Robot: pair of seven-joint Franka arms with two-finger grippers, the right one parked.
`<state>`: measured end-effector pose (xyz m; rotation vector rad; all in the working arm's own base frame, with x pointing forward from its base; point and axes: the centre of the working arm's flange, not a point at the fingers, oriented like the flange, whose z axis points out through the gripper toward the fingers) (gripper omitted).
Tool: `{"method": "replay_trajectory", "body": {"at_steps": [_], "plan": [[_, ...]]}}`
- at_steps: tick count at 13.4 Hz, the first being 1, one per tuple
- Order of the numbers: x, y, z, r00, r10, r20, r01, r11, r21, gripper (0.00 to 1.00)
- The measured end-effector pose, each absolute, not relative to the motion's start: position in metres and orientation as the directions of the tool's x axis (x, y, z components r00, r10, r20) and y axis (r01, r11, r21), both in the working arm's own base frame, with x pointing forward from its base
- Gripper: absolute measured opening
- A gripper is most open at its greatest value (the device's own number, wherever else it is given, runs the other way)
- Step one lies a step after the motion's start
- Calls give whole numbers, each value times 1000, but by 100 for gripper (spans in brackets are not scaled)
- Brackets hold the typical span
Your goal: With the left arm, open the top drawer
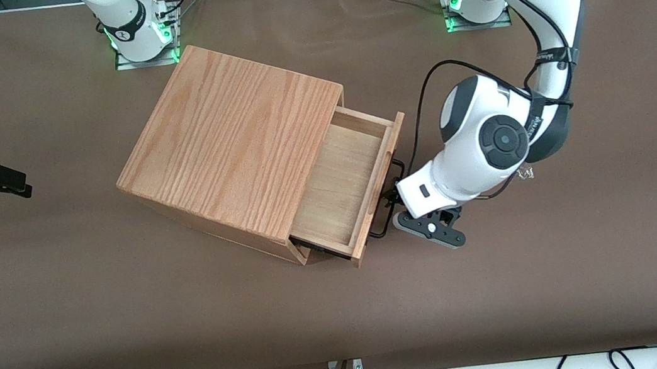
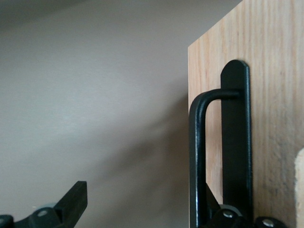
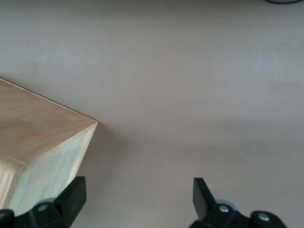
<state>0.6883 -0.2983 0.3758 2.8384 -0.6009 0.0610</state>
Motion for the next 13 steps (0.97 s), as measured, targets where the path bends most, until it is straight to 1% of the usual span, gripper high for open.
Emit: {"method": "replay_trajectory", "body": {"at_steps": [3, 7, 13], "plan": [[699, -269, 376, 916, -390, 91, -401, -889, 221, 100], [701, -262, 376, 917, -390, 86, -399, -890, 222, 100], [698, -256, 372, 930, -367, 34, -362, -892, 271, 100]]}}
